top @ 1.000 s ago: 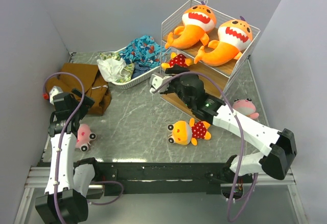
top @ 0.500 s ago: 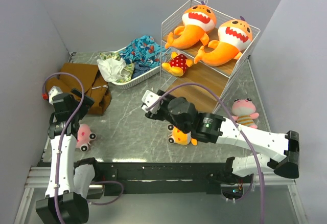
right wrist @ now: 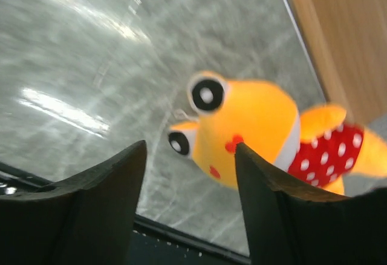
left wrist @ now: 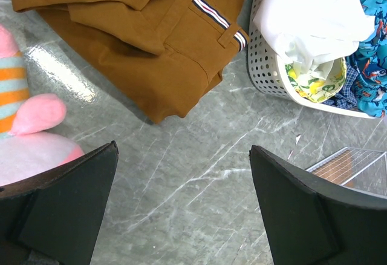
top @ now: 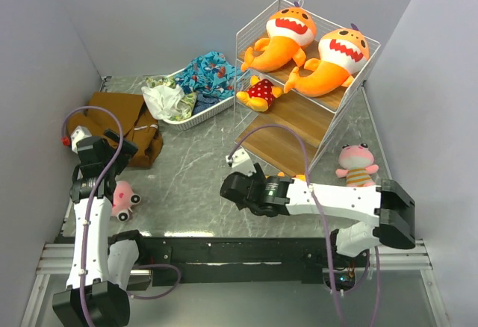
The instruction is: Place and organize the stuffed toys onto the shelf
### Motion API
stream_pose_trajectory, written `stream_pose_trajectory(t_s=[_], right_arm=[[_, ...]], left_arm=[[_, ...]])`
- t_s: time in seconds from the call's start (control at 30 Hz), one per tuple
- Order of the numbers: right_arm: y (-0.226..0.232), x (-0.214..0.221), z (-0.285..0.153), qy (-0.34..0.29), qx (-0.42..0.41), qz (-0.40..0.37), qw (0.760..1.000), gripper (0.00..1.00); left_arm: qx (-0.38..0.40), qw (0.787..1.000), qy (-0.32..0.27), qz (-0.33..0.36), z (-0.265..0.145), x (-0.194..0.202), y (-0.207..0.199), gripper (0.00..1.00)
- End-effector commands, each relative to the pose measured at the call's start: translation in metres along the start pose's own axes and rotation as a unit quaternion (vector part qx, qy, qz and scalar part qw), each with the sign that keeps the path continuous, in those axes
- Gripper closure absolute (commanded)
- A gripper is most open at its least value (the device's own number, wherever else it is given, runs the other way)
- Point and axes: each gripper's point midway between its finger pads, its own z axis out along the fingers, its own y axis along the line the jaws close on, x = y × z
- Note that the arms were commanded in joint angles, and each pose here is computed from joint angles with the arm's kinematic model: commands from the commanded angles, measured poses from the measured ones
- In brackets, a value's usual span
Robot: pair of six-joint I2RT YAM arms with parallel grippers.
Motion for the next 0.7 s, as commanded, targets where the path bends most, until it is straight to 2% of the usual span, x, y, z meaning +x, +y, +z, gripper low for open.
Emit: stream_pose_trajectory(t_s=[0.0, 0.17, 0.23, 0.33, 0.37, 0.43, 0.47, 0.5, 0.67], right_arm=[[-0.018, 0.026, 0.01, 0.033, 0.077, 0.071, 0.994, 0.29], [-0.025, 0.046, 0.031, 0.059, 0.117, 0.056, 0.99, 0.27], [-0.026, 0.055, 0.04, 0.071, 0.127, 0.046, 0.988, 0.3], [-0.025, 0.062, 0.048, 0.079, 0.138, 0.038, 0.987, 0.5], [-0.025, 0.062, 0.049, 0.08, 0.14, 0.037, 0.986, 0.66], [-0.021, 0.061, 0.05, 0.083, 0.137, 0.037, 0.986, 0.83], [-0.018, 0.059, 0.051, 0.082, 0.13, 0.036, 0.987, 0.95], [-0.011, 0.059, 0.05, 0.088, 0.114, 0.04, 0.989, 1.0], [0.047, 0.015, 0.038, 0.058, -0.008, 0.094, 0.994, 1.0]], left_arm=[[0.014, 1.0, -0.015, 0.007, -0.001, -0.007, -0.006, 0.03], [0.012, 1.0, -0.015, 0.007, -0.001, -0.006, -0.005, 0.03], [0.013, 1.0, -0.017, 0.007, -0.001, -0.007, -0.006, 0.03], [0.012, 1.0, -0.016, 0.007, -0.001, -0.007, -0.005, 0.04], [0.012, 1.0, -0.016, 0.007, -0.001, -0.007, -0.006, 0.03], [0.012, 1.0, -0.015, 0.007, -0.001, -0.006, -0.006, 0.03], [0.012, 1.0, -0.016, 0.007, -0.001, -0.006, -0.006, 0.04], [0.013, 1.0, -0.017, 0.007, -0.001, -0.007, -0.006, 0.03], [0.012, 1.0, -0.016, 0.007, -0.001, -0.006, -0.006, 0.03]])
